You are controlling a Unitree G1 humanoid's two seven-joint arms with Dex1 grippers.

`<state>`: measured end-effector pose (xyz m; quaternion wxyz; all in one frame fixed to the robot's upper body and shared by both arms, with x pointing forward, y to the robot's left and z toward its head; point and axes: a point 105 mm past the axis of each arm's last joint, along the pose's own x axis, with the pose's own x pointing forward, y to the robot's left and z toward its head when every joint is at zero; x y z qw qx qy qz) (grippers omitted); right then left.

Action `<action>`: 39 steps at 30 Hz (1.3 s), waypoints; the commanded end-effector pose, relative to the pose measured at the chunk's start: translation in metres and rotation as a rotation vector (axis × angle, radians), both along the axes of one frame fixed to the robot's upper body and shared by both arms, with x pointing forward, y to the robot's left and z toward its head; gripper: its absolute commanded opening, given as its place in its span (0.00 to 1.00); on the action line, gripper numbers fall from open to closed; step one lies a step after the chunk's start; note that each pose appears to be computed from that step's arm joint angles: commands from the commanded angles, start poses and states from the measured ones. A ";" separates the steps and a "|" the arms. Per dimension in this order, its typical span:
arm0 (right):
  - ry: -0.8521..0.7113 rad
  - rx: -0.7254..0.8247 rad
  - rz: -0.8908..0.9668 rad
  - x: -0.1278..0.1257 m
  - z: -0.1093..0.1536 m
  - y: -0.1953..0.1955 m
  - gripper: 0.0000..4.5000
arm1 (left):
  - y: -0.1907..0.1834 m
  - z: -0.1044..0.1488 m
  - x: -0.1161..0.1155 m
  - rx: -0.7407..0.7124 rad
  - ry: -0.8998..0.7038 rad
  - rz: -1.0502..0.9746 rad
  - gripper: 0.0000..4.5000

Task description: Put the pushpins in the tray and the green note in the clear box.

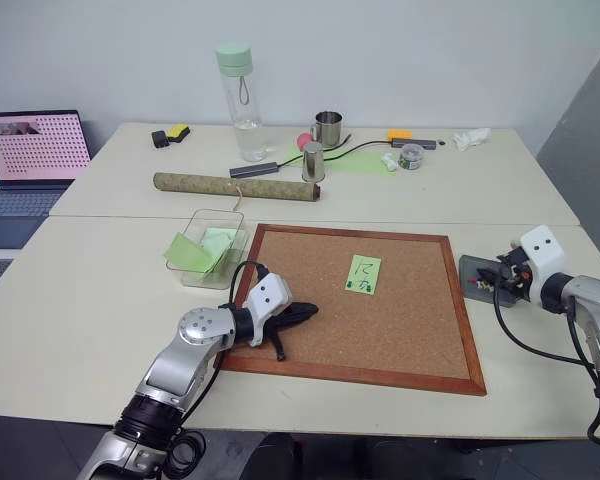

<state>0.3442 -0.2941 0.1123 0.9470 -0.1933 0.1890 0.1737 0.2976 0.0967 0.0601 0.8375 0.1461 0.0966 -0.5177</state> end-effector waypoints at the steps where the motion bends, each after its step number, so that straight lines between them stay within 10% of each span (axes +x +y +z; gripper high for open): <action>1: -0.125 0.034 0.173 -0.004 0.046 0.029 0.71 | 0.010 -0.024 -0.005 0.071 0.078 0.026 0.00; 14: -0.080 0.126 0.622 -0.028 0.025 0.165 0.71 | 0.011 -0.024 -0.004 0.082 0.072 0.029 0.00; 31: -0.041 0.166 0.642 -0.012 -0.012 0.195 0.71 | 0.014 -0.023 -0.005 0.078 0.068 0.051 0.00; 39: -0.015 0.214 0.640 -0.013 -0.016 0.191 0.35 | 0.014 -0.024 -0.007 0.080 0.072 0.053 0.00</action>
